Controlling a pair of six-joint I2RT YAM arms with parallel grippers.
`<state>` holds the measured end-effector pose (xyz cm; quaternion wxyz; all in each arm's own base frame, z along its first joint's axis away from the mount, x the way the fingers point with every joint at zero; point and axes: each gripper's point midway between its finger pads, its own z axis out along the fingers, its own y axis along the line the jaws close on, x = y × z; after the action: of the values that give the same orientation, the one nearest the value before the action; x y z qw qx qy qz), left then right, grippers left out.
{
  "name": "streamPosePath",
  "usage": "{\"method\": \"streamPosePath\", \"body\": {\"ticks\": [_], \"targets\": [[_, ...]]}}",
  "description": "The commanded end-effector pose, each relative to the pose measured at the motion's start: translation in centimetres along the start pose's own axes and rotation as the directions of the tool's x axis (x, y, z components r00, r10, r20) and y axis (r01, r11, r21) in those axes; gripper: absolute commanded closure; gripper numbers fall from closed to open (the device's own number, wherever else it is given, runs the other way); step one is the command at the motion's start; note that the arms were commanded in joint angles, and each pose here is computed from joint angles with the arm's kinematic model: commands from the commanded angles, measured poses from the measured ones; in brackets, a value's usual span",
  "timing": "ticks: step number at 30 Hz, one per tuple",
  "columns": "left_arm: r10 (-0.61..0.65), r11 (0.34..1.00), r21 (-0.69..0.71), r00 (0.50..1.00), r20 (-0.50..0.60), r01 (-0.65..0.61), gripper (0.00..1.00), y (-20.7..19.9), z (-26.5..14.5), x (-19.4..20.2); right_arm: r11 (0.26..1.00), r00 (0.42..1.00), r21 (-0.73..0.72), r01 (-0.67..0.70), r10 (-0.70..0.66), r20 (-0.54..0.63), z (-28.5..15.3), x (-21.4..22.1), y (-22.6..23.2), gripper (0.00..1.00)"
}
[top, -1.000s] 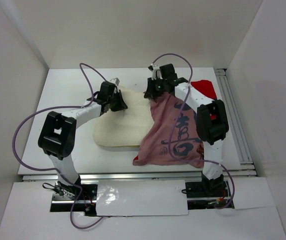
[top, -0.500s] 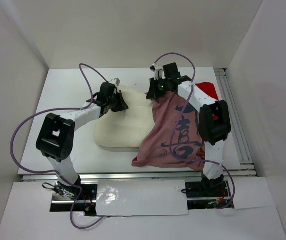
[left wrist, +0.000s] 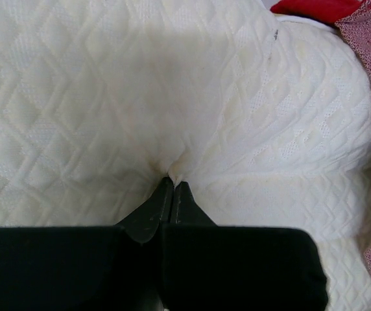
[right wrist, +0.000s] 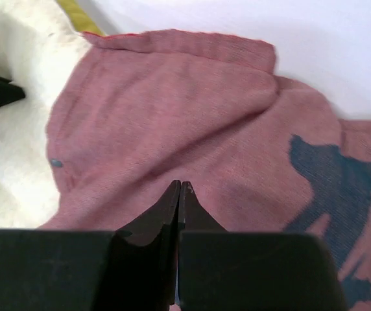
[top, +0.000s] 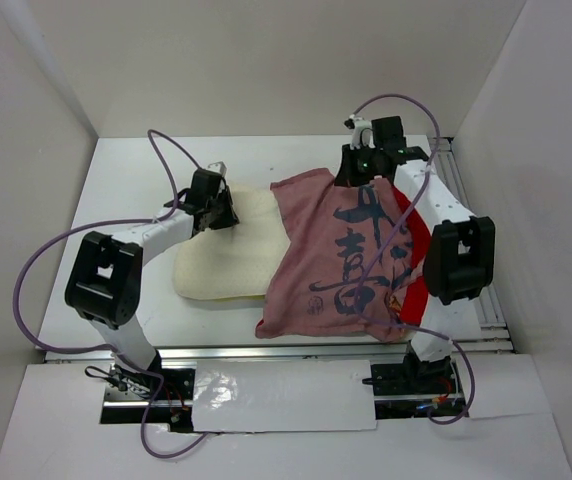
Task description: Put the pillow into the pillowcase
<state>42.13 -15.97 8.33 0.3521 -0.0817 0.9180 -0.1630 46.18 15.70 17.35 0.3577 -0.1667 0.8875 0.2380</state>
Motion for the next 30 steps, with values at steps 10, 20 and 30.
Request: {"method": "streamPosePath", "body": {"ticks": [10,20,30], "targets": [[0.083,0.996,-0.035,0.997,0.010,-0.082,1.00,0.2,-1.9,0.8,0.966,0.967,-0.033,0.255,-0.255,0.003,5.2,-1.9,11.6,0.51],[0.080,0.996,-0.035,0.997,-0.003,-0.080,1.00,0.1,-2.5,1.4,0.920,0.954,0.251,0.301,-0.286,-0.092,9.1,-0.1,10.9,0.39],[0.080,0.997,-0.021,0.997,0.012,-0.079,1.00,-0.2,-2.7,0.9,0.921,0.966,0.317,0.228,-0.255,0.046,6.5,-3.2,11.9,1.00]]}}
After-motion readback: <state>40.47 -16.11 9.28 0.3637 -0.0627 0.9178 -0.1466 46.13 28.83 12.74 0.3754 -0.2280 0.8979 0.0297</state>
